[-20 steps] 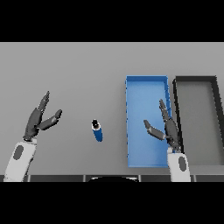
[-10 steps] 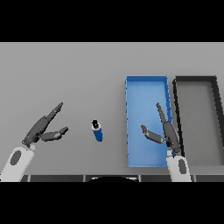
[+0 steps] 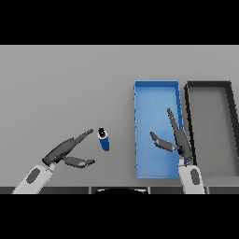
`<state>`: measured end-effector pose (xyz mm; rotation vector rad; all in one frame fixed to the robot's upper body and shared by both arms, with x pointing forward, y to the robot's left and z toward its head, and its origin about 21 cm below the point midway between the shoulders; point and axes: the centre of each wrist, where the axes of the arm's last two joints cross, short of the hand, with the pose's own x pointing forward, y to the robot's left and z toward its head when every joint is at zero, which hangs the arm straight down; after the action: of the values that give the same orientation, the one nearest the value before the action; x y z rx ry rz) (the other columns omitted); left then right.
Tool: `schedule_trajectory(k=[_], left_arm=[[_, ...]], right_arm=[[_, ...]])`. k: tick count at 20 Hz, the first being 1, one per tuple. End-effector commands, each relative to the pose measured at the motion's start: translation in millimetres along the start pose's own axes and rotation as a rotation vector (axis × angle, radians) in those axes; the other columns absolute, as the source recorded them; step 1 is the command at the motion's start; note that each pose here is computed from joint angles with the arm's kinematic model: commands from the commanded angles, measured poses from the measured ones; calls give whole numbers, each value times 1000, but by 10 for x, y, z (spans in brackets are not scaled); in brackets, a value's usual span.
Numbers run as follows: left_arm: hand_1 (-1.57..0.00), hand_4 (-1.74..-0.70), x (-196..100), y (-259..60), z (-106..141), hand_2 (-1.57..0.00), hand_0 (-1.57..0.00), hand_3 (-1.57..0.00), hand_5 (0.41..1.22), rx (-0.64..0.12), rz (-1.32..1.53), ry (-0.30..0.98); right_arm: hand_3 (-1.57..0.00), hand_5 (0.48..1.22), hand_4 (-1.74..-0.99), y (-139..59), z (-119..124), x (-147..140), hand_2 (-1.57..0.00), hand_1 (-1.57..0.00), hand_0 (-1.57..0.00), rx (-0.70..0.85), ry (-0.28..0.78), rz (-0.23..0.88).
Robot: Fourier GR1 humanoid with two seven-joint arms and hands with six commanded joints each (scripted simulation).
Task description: Pick up the blue pipe and place it into the blue bin.
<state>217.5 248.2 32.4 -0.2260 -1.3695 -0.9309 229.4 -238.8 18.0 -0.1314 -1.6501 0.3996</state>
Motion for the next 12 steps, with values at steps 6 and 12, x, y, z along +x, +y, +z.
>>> schedule_trajectory(k=[6,12], left_arm=[[1,-1145,4,-230,-380,1,1,1,486,-10,20,-75],[1,-1137,-101,-362,-678,1,1,1,495,16,100,-72]], right_arm=[[1,556,-1209,3,38,28,1,1,1,-2,1,-19],[1,549,-1200,20,72,-29,1,1,1,0,-6,-25]])
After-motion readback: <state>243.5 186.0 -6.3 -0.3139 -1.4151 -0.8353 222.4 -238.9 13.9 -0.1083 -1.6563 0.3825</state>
